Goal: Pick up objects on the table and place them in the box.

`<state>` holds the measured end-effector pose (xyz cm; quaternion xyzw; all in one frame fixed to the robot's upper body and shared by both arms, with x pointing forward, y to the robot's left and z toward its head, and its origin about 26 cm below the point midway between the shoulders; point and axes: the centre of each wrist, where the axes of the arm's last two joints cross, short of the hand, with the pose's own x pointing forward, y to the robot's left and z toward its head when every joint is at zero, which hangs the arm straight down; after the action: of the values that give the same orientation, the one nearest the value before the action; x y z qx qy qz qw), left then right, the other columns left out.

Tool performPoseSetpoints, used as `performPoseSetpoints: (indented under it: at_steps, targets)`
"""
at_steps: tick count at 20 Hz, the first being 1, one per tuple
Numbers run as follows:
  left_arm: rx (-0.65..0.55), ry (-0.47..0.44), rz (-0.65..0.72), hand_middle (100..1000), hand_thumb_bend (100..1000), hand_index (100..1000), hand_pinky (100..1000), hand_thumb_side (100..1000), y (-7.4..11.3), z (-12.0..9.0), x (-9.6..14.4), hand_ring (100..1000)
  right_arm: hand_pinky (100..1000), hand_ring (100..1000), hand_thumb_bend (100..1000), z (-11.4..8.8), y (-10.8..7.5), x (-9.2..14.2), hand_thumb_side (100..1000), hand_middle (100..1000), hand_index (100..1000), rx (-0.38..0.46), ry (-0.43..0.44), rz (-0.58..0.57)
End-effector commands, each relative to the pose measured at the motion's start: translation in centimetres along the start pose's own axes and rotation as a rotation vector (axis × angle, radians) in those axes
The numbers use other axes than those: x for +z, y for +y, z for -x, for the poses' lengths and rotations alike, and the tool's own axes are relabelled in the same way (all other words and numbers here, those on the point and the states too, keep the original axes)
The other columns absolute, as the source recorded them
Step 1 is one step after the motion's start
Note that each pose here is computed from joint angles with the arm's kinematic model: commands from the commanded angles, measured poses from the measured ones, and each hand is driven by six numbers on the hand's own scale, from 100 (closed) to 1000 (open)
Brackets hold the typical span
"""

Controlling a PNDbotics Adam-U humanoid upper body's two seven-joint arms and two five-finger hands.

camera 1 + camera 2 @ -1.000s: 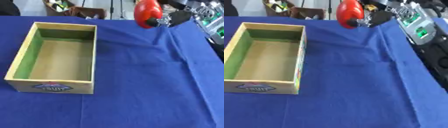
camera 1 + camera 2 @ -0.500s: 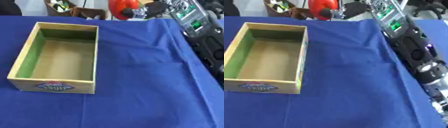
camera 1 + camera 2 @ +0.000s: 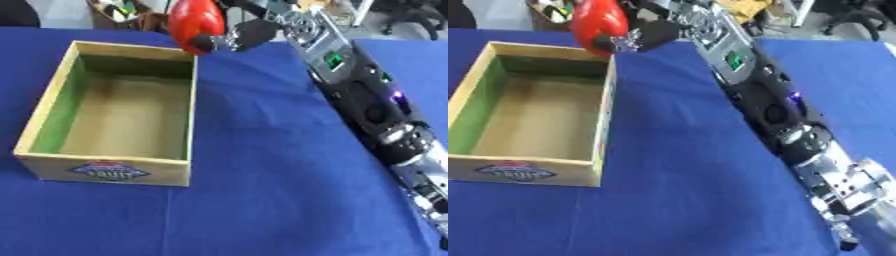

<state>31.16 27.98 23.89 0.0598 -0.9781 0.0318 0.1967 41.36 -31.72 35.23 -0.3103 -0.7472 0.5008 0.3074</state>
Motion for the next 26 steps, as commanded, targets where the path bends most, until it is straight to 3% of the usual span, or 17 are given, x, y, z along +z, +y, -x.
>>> performPoseSetpoints:
  at_steps: [1, 6, 17, 26]
  targets:
    - [0.007, -0.041, 0.004, 535, 100, 663, 158, 902, -0.2, -0.6, -0.7, 459, 683, 396, 428, 0.1, -0.4, -0.4, 660, 325, 473, 0.072, 0.030, 0.053]
    - [0.020, -0.058, 0.002, 535, 100, 664, 160, 898, -0.4, -0.7, -1.0, 459, 695, 417, 392, 0.4, 1.4, -1.4, 679, 335, 465, 0.163, 0.054, 0.091]
    - [0.030, -0.081, 0.000, 535, 100, 665, 163, 894, -0.7, -0.8, -1.4, 459, 759, 526, 298, 1.1, 5.8, -2.5, 709, 370, 418, 0.480, 0.008, 0.087]
    - [0.038, -0.093, 0.000, 535, 100, 666, 164, 891, -0.9, -0.9, -1.6, 459, 775, 562, 288, 1.5, 7.7, -2.9, 711, 337, 416, 0.551, -0.006, 0.027]
